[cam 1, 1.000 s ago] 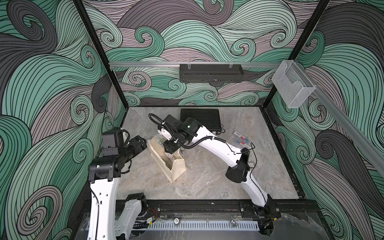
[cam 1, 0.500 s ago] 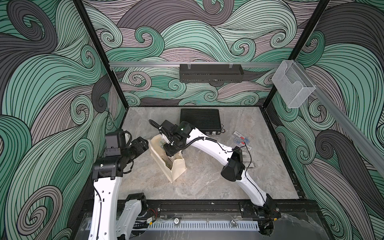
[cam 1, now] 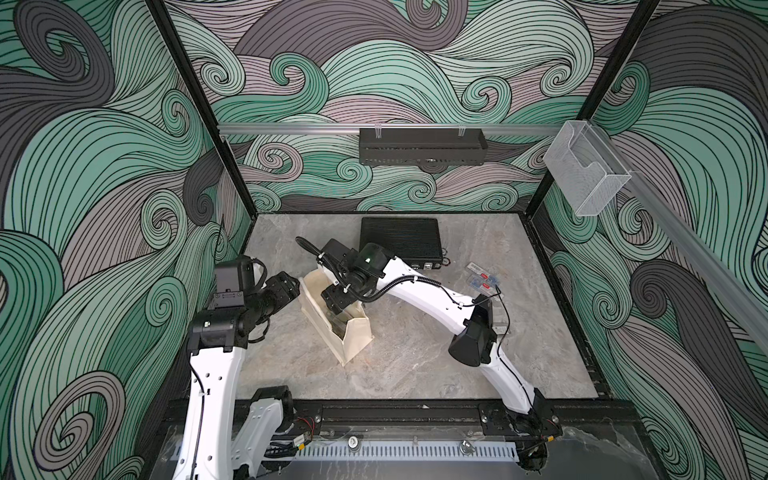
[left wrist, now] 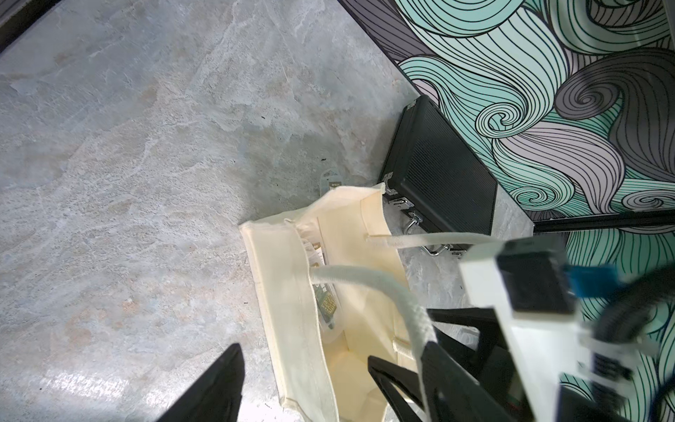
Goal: Put the compass set into the canvas bag
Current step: Place the compass set in the canvas bag, then adjust the canvas bag at the center of the board.
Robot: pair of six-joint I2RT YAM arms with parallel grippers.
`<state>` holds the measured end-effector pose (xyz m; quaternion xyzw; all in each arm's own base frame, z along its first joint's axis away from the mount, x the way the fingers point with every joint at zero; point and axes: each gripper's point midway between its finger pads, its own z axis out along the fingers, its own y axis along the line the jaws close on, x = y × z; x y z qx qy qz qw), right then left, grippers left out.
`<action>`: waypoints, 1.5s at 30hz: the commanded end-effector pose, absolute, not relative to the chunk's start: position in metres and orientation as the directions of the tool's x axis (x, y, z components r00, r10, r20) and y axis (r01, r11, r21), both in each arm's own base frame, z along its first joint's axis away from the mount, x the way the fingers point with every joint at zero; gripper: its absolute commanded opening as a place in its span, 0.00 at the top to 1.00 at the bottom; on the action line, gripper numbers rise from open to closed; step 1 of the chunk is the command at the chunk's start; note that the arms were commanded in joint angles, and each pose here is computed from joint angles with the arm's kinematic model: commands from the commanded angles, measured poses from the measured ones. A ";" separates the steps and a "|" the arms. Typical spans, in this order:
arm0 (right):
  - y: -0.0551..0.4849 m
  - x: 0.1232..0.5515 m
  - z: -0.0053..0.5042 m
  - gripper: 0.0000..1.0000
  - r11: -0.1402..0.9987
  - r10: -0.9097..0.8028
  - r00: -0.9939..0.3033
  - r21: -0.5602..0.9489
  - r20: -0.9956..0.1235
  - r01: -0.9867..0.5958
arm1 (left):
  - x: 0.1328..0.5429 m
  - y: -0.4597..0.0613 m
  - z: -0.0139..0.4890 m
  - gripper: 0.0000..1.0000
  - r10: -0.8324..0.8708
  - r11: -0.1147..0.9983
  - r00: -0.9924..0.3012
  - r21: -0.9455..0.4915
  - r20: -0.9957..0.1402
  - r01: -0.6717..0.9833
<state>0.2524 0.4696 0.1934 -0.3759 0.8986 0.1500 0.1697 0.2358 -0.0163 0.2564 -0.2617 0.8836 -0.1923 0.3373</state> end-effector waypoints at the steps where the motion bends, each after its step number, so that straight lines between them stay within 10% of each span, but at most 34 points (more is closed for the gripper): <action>1: 0.459 0.259 0.249 0.25 0.669 -0.582 -0.606 0.105 -0.542 -0.736 | 0.235 -0.021 0.260 0.23 -0.590 0.788 -0.650 -0.519 -0.479 -0.333; 13: 0.423 0.268 0.324 0.23 0.700 -0.431 -0.486 0.058 -0.761 -0.712 | 0.229 -0.037 0.239 0.24 -0.538 0.827 -0.746 -0.417 -0.393 -0.377; 38: 0.339 0.304 0.284 0.23 0.825 -0.332 -0.637 0.113 -0.696 -0.554 | 0.249 -0.057 0.256 0.39 -0.478 0.870 -0.748 -0.362 -0.460 -0.334; 45: 0.327 0.316 0.244 0.23 0.870 -0.267 -0.780 0.206 -0.567 -0.448 | 0.264 -0.053 0.247 0.71 -0.432 0.897 -0.758 -0.319 -0.490 -0.305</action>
